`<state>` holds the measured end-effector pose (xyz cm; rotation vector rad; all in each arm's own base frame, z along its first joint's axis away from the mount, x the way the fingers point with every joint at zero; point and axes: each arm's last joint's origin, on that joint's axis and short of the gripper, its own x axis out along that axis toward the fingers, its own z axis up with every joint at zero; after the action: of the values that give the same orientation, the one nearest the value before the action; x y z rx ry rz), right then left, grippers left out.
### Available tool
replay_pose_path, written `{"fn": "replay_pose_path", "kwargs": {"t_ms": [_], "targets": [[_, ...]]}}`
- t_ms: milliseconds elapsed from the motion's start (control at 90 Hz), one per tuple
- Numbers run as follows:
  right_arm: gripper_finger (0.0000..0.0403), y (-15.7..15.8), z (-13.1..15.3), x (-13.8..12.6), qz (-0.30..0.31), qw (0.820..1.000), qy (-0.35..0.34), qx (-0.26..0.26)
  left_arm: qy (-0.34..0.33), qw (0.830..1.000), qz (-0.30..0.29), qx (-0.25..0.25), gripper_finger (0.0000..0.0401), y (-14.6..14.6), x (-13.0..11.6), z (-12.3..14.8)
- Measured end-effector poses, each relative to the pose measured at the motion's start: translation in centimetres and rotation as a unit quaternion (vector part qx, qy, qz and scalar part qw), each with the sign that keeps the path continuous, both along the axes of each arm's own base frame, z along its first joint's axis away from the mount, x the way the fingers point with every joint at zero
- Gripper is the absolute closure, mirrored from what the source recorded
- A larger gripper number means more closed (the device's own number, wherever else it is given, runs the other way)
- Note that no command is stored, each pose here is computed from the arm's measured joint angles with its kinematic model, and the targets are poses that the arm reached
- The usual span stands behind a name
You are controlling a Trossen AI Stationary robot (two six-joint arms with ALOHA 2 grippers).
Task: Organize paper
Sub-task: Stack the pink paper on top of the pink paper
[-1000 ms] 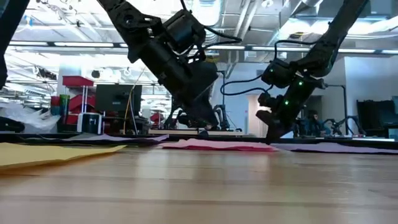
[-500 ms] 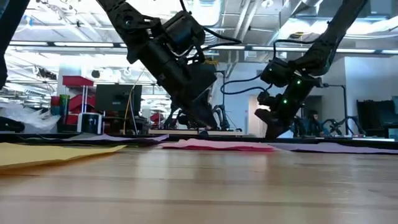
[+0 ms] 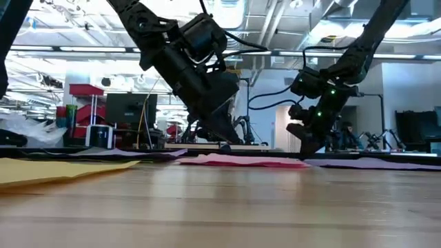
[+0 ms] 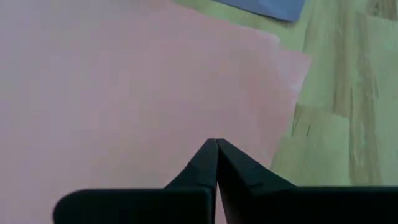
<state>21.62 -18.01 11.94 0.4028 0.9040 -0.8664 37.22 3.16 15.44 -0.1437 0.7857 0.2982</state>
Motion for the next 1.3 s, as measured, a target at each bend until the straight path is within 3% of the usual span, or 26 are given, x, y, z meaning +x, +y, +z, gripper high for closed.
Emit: {"fn": "replay_pose_path", "kwargs": {"t_ms": [400,711,956,1300], "targets": [[0.0403,0.4,1.0,0.1,0.004,1.0,-0.009,-0.015,0.007,1.0,0.026,-0.003,0.0401,0.0,-0.2,-0.1],[0.0403,1.3,2.0,0.6,0.024,0.999,-0.026,-0.024,-0.07,0.996,0.032,-0.043,0.0401,-0.6,-1.4,-1.0],[0.0403,2.1,1.7,1.3,0.047,0.998,-0.029,-0.014,-0.177,0.983,0.028,-0.046,0.0401,-0.4,-5.0,0.7],[0.0403,2.3,1.6,1.3,0.037,0.999,-0.032,-0.004,-0.186,0.979,0.059,-0.062,0.0401,0.1,-9.9,0.3]]}}
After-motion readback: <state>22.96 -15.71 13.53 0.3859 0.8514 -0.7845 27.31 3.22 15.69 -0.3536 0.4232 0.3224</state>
